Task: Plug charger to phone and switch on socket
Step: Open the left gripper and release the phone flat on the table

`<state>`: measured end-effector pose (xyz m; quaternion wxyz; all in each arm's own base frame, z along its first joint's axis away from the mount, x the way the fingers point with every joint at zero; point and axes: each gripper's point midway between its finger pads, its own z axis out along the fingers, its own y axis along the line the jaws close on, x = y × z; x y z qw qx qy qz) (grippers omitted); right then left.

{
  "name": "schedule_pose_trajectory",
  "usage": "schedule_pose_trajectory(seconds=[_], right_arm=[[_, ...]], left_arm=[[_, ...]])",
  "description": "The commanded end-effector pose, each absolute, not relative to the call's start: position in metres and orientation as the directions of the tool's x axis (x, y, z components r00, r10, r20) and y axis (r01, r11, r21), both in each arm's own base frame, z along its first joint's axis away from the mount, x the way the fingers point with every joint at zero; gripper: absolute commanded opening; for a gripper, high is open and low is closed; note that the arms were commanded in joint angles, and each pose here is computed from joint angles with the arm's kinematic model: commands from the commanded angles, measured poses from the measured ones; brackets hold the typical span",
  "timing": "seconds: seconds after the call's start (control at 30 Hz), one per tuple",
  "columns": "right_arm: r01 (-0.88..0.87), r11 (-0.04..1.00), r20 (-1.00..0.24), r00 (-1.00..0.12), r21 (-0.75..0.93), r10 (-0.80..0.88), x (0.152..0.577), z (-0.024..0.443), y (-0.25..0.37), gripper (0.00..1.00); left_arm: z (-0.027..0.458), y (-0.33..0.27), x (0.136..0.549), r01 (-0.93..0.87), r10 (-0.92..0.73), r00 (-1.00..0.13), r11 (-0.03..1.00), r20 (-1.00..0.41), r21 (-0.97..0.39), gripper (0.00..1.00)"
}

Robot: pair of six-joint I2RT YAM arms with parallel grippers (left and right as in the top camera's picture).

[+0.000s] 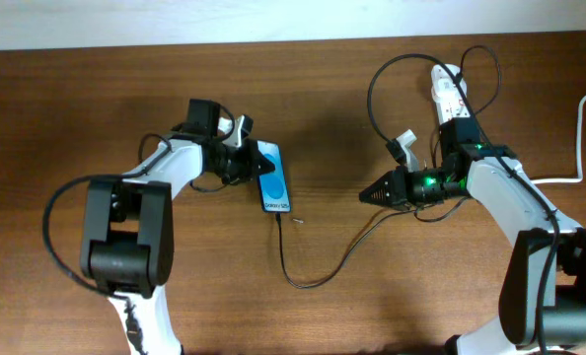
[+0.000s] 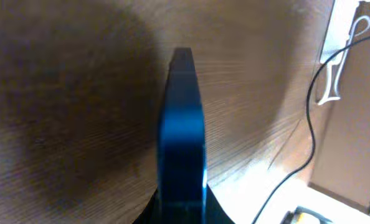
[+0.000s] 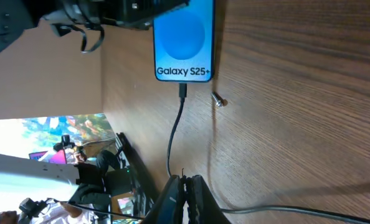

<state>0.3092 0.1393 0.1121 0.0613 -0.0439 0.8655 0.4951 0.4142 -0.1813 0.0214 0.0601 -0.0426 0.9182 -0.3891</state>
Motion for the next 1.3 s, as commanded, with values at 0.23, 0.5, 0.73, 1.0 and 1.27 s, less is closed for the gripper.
schedule_pose_trajectory(seconds=[0.23, 0.5, 0.73, 1.0, 1.27], right_arm=[[-0.177, 0.515, -0.192, -0.981, 0.839, -0.025, 0.312, 0.123, 0.139, 0.04], [-0.162, 0.554, -0.176, -0.984, 0.817, -0.029, 0.310, 0.116, 0.135, 0.04], [-0.162, 0.556, -0.175, -0.984, 0.816, -0.029, 0.310, 0.116, 0.135, 0.06], [-0.162, 0.557, -0.175, -0.984, 0.815, -0.029, 0.310, 0.115, 0.135, 0.06], [-0.162, 0.557, -0.176, -0.984, 0.814, -0.029, 0.310, 0.115, 0.135, 0.06]], left_arm=[[-0.017, -0.174, 0.408, -0.096, -0.138, -0.990, 0.728, -0.008, -0.679, 0.17], [-0.019, -0.172, 0.409, -0.097, -0.142, -0.990, 0.738, -0.012, -0.667, 0.29], [-0.019, -0.172, 0.409, -0.098, -0.142, -0.990, 0.738, -0.011, -0.667, 0.40], [-0.027, -0.163, 0.400, -0.137, -0.154, -0.988, 0.773, 0.026, -0.619, 0.44], [-0.038, -0.149, 0.389, -0.181, -0.172, -0.983, 0.825, 0.068, -0.535, 0.64]])
